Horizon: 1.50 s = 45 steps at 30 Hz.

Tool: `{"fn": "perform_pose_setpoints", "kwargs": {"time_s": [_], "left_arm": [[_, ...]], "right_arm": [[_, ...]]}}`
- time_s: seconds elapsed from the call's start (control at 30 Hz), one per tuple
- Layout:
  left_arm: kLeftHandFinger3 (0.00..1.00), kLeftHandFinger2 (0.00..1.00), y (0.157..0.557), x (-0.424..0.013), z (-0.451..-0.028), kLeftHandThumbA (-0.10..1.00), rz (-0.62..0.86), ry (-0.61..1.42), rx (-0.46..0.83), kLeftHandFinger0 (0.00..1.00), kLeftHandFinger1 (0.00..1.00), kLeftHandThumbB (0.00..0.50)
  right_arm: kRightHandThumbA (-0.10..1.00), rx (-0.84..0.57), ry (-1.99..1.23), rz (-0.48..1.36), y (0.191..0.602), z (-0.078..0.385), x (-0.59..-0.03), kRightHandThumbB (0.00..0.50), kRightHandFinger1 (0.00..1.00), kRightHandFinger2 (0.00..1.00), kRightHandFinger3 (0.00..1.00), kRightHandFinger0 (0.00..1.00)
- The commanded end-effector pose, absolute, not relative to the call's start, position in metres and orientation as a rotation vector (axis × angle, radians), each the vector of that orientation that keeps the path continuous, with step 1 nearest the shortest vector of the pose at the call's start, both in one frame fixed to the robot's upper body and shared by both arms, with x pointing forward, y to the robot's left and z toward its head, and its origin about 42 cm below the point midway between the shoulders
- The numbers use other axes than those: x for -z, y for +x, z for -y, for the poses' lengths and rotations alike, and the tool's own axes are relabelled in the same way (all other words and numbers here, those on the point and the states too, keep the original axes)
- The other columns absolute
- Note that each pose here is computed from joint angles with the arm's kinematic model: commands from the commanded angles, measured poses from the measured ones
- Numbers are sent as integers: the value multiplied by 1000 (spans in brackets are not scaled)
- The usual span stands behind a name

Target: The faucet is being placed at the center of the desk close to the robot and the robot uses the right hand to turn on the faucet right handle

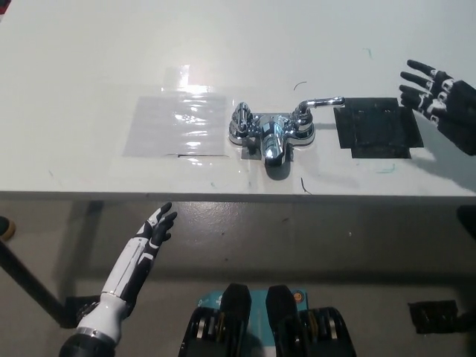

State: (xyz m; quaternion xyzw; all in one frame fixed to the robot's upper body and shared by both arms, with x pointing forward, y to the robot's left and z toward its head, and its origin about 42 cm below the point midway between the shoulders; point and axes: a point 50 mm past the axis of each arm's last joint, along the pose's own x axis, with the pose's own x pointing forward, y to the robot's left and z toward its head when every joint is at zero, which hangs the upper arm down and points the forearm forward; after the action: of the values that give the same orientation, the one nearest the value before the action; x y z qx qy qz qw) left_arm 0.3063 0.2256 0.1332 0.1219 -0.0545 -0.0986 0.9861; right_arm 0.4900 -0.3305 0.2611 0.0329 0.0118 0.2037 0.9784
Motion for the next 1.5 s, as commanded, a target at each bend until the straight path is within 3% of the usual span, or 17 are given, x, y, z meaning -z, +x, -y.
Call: {"fn": "perform_pose_setpoints", "kwargs": {"time_s": [0.0, 0.1, 0.23, 0.47, 0.67, 0.77, 0.83, 1.0, 1.17, 1.3, 1.47], "left_arm": [[1000, 1000, 326, -165, -231, 1000, 232, 238, 198, 1000, 1000, 86], [1000, 1000, 330, -168, -230, 1000, 234, 212, 201, 1000, 1000, 90], [1000, 1000, 330, -168, -230, 1000, 228, 205, 204, 1000, 1000, 123], [1000, 1000, 332, -169, -229, 1000, 231, 202, 210, 1000, 1000, 102], [1000, 1000, 328, -167, -229, 1000, 222, 198, 212, 1000, 1000, 102], [1000, 1000, 329, -167, -229, 1000, 221, 188, 209, 1000, 1000, 105], [1000, 1000, 329, -166, -230, 1000, 227, 209, 206, 1000, 1000, 100], [1000, 1000, 327, -164, -228, 1000, 227, 202, 204, 1000, 1000, 95], [1000, 1000, 320, -159, -229, 1000, 219, 194, 202, 1000, 1000, 107], [1000, 1000, 318, -159, -229, 1000, 219, 205, 199, 1000, 1000, 109], [1000, 1000, 313, -156, -230, 1000, 214, 201, 203, 1000, 1000, 103]], "right_arm": [[1000, -578, 129, 1283, 273, 301, -509, 458, 1000, 1000, 1000, 1000], [1000, -609, 109, 1356, 256, 295, -509, 434, 1000, 1000, 1000, 1000], [1000, -570, 99, 1384, 241, 290, -504, 439, 1000, 1000, 1000, 1000], [1000, -524, 28, 1382, 229, 273, -476, 438, 1000, 1000, 1000, 1000], [1000, -545, 49, 1196, 249, 254, -412, 463, 1000, 1000, 1000, 1000], [1000, -498, 84, 1086, 255, 250, -385, 446, 1000, 1000, 1000, 1000], [1000, -447, 76, 996, 261, 247, -362, 386, 1000, 1000, 1000, 1000], [1000, -394, 96, 894, 270, 244, -329, 335, 1000, 1000, 1000, 1000], [1000, -361, 97, 778, 275, 240, -292, 328, 1000, 1000, 1000, 1000], [1000, -337, 116, 621, 285, 238, -256, 382, 1000, 1000, 1000, 1000], [1000, -328, 108, 524, 289, 237, -229, 330, 1000, 1000, 1000, 1000]]}}
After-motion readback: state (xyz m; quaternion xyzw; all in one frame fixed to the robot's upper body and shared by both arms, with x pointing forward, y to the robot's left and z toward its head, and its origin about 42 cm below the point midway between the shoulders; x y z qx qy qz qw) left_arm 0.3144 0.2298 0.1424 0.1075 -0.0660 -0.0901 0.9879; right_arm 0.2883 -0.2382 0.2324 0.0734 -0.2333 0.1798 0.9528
